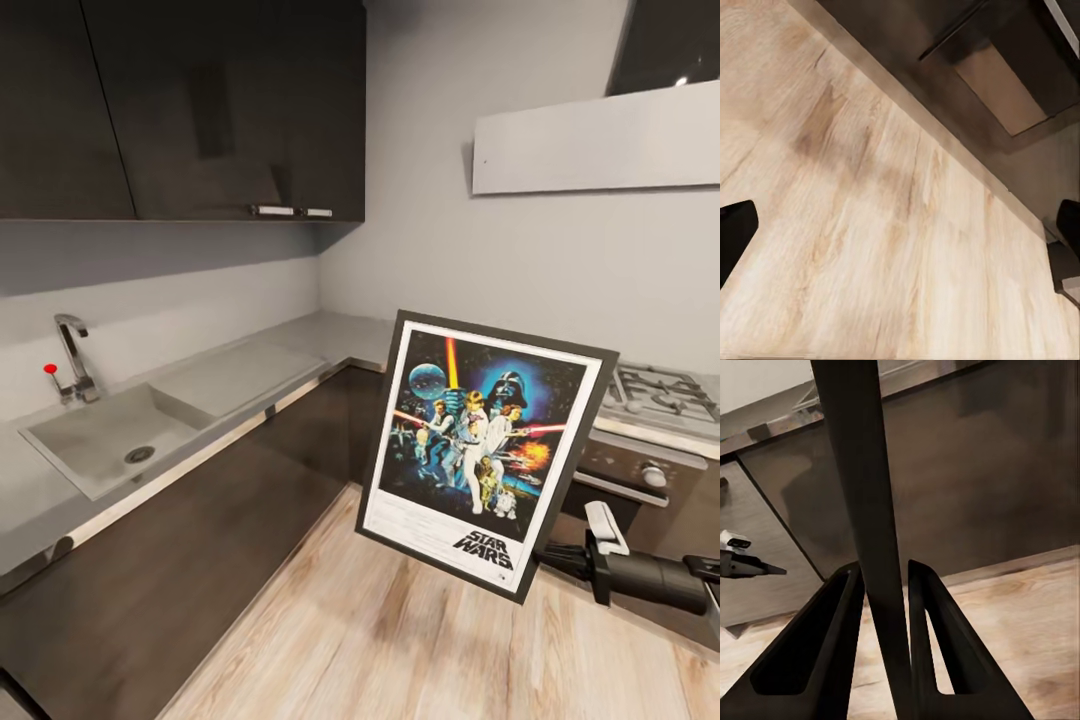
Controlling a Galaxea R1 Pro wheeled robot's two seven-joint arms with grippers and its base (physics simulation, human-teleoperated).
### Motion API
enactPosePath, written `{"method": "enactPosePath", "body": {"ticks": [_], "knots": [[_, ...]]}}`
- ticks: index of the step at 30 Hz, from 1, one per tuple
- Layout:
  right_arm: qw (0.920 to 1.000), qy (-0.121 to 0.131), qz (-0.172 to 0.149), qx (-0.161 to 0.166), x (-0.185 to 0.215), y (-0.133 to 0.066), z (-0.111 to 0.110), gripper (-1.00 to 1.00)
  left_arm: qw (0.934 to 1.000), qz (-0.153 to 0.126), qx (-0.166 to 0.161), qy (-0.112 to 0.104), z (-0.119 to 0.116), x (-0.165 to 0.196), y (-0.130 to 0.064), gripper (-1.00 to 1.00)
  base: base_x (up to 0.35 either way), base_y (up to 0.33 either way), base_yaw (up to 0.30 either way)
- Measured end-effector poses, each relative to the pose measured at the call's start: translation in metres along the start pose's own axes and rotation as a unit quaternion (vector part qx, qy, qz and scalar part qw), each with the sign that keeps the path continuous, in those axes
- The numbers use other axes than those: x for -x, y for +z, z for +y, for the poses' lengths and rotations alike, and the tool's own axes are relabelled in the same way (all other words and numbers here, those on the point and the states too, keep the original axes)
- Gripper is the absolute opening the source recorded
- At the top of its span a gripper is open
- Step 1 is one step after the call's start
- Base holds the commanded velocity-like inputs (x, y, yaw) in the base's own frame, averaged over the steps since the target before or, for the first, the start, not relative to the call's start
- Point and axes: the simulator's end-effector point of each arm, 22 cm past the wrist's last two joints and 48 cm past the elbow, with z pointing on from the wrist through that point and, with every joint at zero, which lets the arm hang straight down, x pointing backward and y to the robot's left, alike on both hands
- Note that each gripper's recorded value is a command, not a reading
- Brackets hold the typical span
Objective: Pick up the poster from the kitchen countertop and hang it on one of the wall nails in the kitchen.
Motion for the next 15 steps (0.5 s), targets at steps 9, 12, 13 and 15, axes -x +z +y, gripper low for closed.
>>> {"method": "enactPosePath", "body": {"ticks": [9,12,13,15], "knots": [[0.9982,0.004,0.001,-0.059,0.009,-0.002,-0.022,-1.0,0.9983,-0.001,0.059,-0.008,0.009,0.001,0.003,1.0,0.0,0.0,0.0],[0.9981,0.01,0.002,-0.061,0.009,-0.003,-0.022,-1.0,0.9975,-0.002,0.071,-0.009,0.011,0.004,0.001,1.0,0.0,0.0,0.0],[0.9981,0.013,0.002,-0.061,0.009,-0.004,-0.022,-1.0,0.9967,-0.002,0.081,-0.01,0.015,0.005,-0.001,1.0,0.0,0.0,0.0],[0.998,0.015,0.003,-0.061,0.01,-0.004,-0.022,-1.0,0.9947,-0.002,0.103,-0.01,0.022,0.006,-0.004,1.0,0.0,0.0,0.0]]}}
